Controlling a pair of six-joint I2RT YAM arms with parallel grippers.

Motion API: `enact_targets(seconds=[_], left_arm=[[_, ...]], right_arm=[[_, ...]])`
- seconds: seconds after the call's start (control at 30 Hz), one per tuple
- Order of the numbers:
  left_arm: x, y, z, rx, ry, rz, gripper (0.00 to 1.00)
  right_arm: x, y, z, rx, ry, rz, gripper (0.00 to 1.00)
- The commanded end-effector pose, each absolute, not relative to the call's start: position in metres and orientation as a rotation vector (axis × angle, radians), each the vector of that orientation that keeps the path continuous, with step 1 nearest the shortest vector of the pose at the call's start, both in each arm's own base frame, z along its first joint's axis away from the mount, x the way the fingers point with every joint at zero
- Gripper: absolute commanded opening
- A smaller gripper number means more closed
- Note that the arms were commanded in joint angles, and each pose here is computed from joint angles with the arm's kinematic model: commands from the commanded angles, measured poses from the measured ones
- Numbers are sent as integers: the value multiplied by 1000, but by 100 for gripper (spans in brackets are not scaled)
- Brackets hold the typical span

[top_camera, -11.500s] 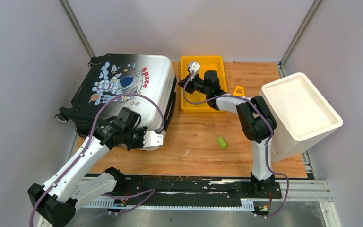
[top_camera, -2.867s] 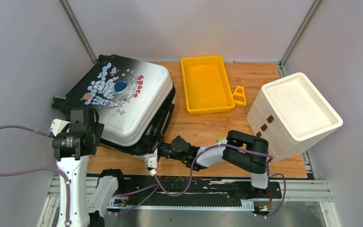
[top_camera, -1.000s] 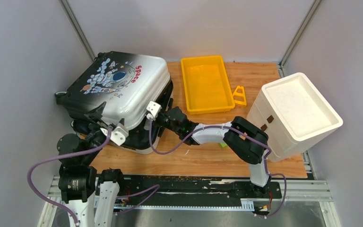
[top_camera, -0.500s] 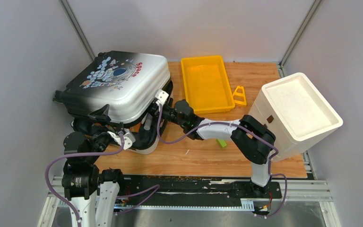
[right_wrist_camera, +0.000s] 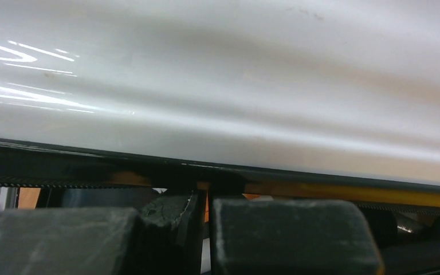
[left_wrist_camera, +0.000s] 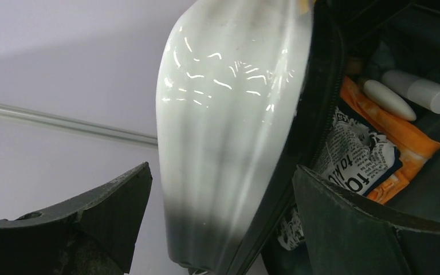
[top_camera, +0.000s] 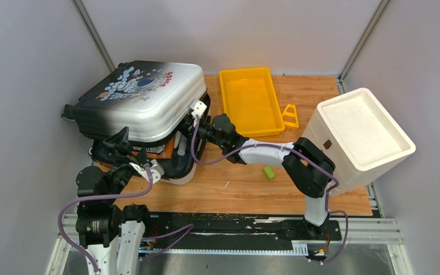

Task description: Open, take out, and arrange the luggage

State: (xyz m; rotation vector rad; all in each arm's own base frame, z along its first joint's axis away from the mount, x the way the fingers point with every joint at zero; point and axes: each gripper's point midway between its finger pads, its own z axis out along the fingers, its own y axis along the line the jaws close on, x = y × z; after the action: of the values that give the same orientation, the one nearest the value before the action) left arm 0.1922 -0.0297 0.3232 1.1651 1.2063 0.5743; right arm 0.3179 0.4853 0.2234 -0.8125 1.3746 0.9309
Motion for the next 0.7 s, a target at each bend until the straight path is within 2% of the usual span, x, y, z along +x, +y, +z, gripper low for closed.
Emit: enact_targets(seconds=[0.0,0.23,0.43,0.67], left_arm=[[178,-43,325,1250,1201,500,100],[191,-38,318,1224,1235,502,99],[228,-14,352,1063,1104,724,99],[263,-3,359,1008,1063,799,98]], right_arm=[[320,472,370,-633,1030,1002,6],[326,467,371,-615,1057,1010,6],[331,457,375,-605,1063,995,6],[333,459,374,-616,1074,999,6]])
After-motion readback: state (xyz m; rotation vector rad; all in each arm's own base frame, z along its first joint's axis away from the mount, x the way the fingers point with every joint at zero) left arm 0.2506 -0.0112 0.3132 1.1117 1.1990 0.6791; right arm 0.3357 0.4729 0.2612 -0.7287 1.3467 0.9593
